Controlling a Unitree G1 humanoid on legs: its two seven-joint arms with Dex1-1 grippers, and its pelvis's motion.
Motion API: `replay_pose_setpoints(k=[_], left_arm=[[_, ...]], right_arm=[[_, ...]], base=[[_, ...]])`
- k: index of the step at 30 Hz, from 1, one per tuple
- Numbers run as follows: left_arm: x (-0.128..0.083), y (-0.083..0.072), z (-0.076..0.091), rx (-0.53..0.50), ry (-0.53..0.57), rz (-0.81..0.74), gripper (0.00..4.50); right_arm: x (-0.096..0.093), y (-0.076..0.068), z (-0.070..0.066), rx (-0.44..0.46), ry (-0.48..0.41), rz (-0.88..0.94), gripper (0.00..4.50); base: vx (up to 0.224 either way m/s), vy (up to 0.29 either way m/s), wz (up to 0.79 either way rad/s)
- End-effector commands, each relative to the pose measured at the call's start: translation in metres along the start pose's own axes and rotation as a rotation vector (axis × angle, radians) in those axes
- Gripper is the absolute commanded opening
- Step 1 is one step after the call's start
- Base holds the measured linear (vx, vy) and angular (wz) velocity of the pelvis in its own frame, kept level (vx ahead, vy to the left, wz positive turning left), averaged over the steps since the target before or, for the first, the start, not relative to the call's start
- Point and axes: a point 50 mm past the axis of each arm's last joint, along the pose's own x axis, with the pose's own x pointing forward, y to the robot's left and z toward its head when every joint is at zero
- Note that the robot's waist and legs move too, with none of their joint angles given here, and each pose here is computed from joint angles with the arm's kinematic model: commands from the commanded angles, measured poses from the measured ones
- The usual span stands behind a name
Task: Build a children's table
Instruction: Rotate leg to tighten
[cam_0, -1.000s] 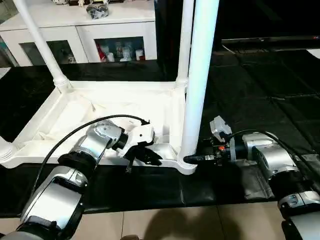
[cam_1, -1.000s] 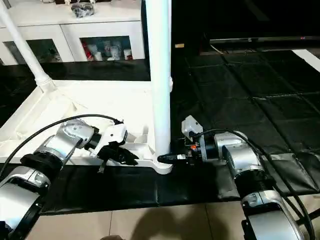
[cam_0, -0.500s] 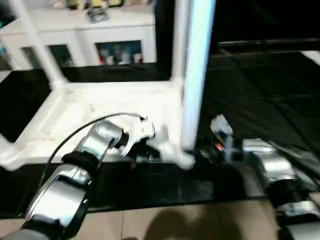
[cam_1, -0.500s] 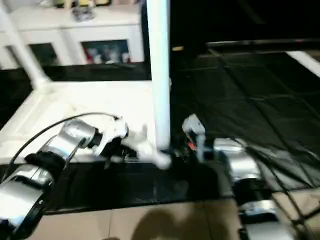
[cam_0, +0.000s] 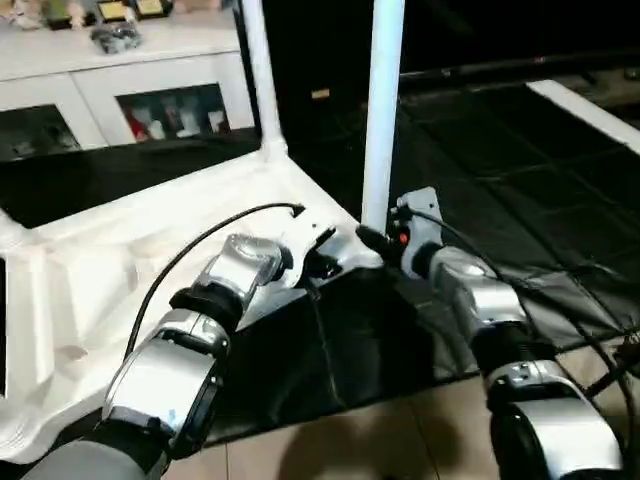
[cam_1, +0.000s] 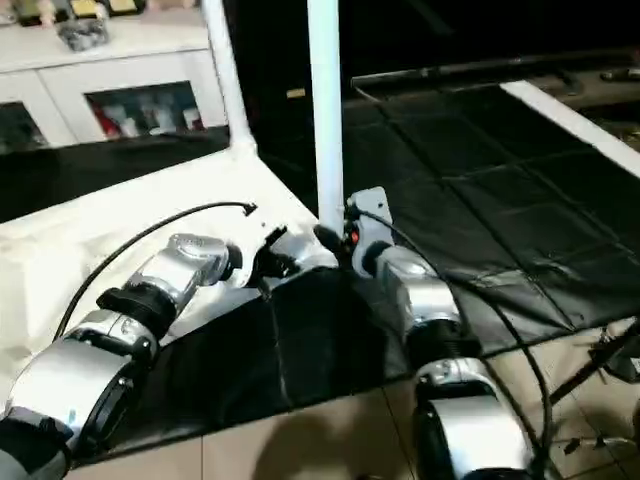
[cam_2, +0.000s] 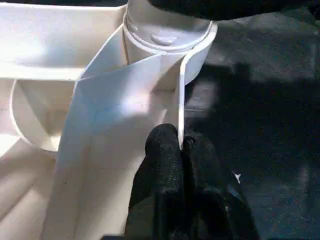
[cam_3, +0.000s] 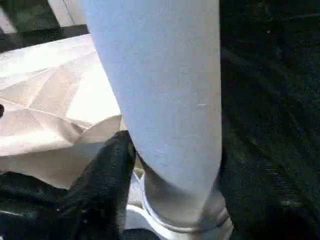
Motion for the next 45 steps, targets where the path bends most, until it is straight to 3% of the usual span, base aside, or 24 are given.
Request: replay_pose_setpoints(k=[1, 5, 11, 18, 24, 31, 35, 43, 45], left_arm=[[0.004, -0.009, 0.036, 0.109, -0.119, -0.030, 0.00], [-0.002, -0.004, 0.027, 0.155, -0.096, -0.041, 0.00], [-0.019, 0.002, 0.005, 0.236, -0.055, -0.151, 0.00], [-0.038, 0.002, -0.015, 0.293, -0.002, -0.343, 0.00], [-0.053, 0.003, -0.028, 0.354, 0.099, -0.476, 0.00], [-0.062, -0.002, -0.037, 0.427, 0.183, -0.607, 0.00], [-0.061, -0.004, -0.036, 0.440, 0.181, -0.620, 0.00], [-0.059, -0.006, -0.035, 0.442, 0.173, -0.626, 0.00], [-0.059, -0.007, -0.035, 0.442, 0.170, -0.628, 0.00]], right_arm=[[0.017, 0.044, -0.020, 0.024, 0.069, 0.189, 2.95], [0.010, 0.034, -0.022, -0.007, 0.046, 0.197, 3.20], [-0.024, 0.010, -0.020, -0.084, -0.001, 0.363, 3.75], [-0.056, -0.012, -0.012, -0.195, 0.028, 0.516, 4.28], [-0.072, -0.012, -0.002, -0.217, 0.050, 0.688, 4.43], [-0.074, -0.004, -0.002, -0.213, 0.116, 0.839, 4.27], [-0.071, -0.001, -0.004, -0.213, 0.146, 0.872, 3.90], [-0.069, 0.002, -0.005, -0.203, 0.151, 0.891, 3.90], [-0.068, 0.002, -0.005, -0.199, 0.154, 0.899, 3.66]], base=[[0.000, 0.000, 0.00], [0.000, 0.000, 0.00], [0.000, 0.000, 0.00], [0.000, 0.000, 0.00], [0.000, 0.000, 0.00], [0.000, 0.000, 0.00], [0.000, 0.000, 0.00], [0.000, 0.000, 0.00], [0.000, 0.000, 0.00]])
